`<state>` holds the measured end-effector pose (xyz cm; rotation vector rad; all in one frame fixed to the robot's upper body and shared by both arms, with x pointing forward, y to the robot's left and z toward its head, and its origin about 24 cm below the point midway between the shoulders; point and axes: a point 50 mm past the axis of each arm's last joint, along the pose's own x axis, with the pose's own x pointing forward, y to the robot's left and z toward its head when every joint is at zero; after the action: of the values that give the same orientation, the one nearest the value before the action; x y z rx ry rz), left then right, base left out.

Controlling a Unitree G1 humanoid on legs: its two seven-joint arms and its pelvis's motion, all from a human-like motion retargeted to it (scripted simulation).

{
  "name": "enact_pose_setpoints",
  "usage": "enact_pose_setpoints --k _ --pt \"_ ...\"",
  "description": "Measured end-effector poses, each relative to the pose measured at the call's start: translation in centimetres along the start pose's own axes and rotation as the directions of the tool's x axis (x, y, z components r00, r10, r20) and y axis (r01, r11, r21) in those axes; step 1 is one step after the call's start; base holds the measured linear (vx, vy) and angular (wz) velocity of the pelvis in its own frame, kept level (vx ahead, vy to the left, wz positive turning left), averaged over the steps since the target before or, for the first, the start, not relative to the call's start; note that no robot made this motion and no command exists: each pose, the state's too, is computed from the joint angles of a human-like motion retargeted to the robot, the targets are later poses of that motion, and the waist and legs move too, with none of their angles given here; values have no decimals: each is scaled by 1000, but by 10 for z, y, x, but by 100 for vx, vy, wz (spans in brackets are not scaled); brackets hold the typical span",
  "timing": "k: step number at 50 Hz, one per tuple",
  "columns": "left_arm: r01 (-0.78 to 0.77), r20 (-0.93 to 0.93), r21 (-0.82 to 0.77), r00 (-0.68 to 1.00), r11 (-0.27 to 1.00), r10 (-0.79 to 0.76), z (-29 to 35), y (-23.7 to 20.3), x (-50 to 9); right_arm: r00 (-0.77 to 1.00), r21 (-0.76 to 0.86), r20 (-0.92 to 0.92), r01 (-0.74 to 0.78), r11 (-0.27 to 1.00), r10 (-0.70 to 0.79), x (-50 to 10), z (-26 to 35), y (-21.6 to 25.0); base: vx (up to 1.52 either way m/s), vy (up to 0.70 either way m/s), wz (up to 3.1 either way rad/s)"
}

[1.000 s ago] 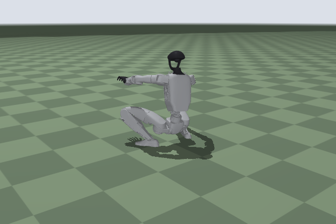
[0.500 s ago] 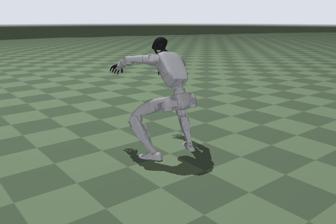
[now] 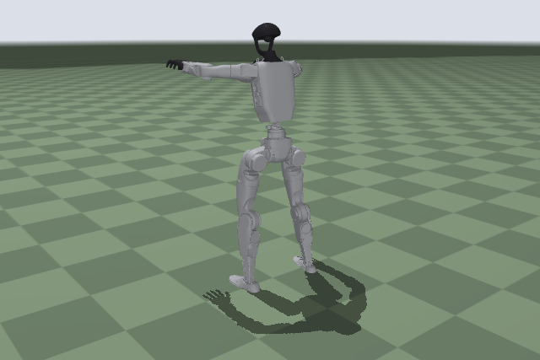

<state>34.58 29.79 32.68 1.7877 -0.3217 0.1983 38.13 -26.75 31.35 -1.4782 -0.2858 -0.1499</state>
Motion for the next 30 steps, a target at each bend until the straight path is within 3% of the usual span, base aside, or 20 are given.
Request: enact_pose_setpoints --k 14,20,30 --pt "85 -70 -33 994 996 -87 9 -31 21 983 -50 -74 -171 984 167 -16 -30 21 13 -3 12" --pt "76 -54 8 996 997 -75 15 -28 27 982 -42 -112 -155 987 150 -19 -40 10 7 -4 9" --pt "24 -46 -96 999 995 -28 16 -13 32 985 -110 -164 -68 992 49 -15 -44 -21 1 -1 2"
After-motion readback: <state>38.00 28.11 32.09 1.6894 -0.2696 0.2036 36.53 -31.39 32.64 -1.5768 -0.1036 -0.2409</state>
